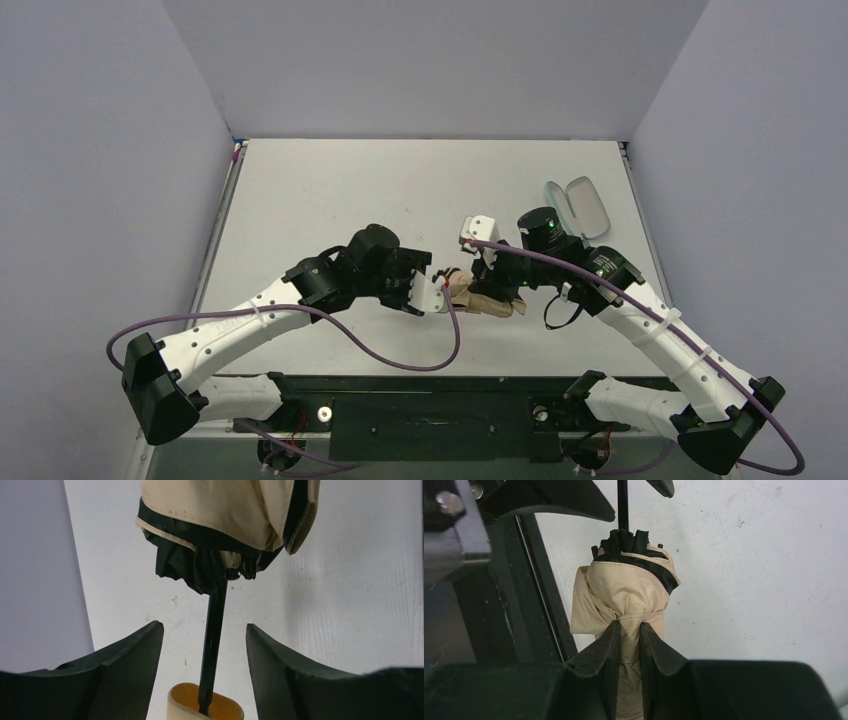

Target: Open the umbrella

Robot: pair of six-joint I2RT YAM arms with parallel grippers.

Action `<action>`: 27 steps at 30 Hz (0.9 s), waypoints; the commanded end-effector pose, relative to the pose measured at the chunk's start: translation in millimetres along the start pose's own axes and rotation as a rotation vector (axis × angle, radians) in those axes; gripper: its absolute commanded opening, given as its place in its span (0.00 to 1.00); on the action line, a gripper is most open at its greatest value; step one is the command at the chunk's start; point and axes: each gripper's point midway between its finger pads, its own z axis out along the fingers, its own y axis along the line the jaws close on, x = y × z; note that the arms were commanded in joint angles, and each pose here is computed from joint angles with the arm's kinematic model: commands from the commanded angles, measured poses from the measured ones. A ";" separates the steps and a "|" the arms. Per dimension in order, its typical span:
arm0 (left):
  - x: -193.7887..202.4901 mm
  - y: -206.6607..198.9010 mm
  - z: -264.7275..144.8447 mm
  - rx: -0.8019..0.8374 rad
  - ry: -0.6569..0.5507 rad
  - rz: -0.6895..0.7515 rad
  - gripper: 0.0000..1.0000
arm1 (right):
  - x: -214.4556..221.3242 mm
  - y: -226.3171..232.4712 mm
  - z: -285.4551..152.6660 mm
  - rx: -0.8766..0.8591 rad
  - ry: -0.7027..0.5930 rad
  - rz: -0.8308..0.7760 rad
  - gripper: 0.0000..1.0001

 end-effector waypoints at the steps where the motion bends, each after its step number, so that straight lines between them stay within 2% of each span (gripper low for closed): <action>1: 2.3 15.8 3.9 -0.093 0.019 0.065 0.53 | -31.9 2.4 -12.8 -0.022 -0.100 -0.015 0.00; 2: 5.3 15.6 4.7 -0.100 0.028 0.067 0.44 | -31.3 2.0 -12.8 -0.024 -0.097 -0.015 0.00; 5: 5.5 20.9 4.6 -0.138 0.023 0.079 0.31 | -26.4 1.2 -12.0 -0.027 -0.074 -0.028 0.00; 7: 5.9 22.4 4.0 -0.156 0.018 0.099 0.05 | -23.9 -0.3 -10.8 -0.024 -0.060 -0.036 0.00; 8: 5.4 25.0 3.1 -0.178 0.011 0.104 0.01 | -23.4 -1.3 -11.1 -0.020 -0.056 -0.043 0.00; 10: 3.8 28.0 0.5 -0.206 -0.001 0.099 0.00 | -21.6 -4.3 -11.1 -0.008 -0.040 -0.042 0.03; 12: 1.7 30.1 -2.5 -0.225 -0.014 0.079 0.00 | -17.9 -11.1 -10.3 0.029 -0.016 -0.019 0.28; 13: 0.6 31.2 -3.5 -0.232 -0.019 0.074 0.00 | -15.1 -14.6 -8.5 0.042 0.001 -0.003 0.48; 16: -4.3 36.0 -8.4 -0.273 -0.050 0.067 0.00 | -4.3 -23.8 -7.5 0.083 0.058 0.025 0.76; 20: -5.3 38.0 -10.6 -0.285 -0.053 0.059 0.00 | 11.8 -24.6 -3.0 0.066 0.138 0.017 0.82; 27: -9.4 40.4 -14.2 -0.286 -0.062 0.053 0.00 | 28.5 -29.6 10.1 0.067 0.238 -0.062 0.85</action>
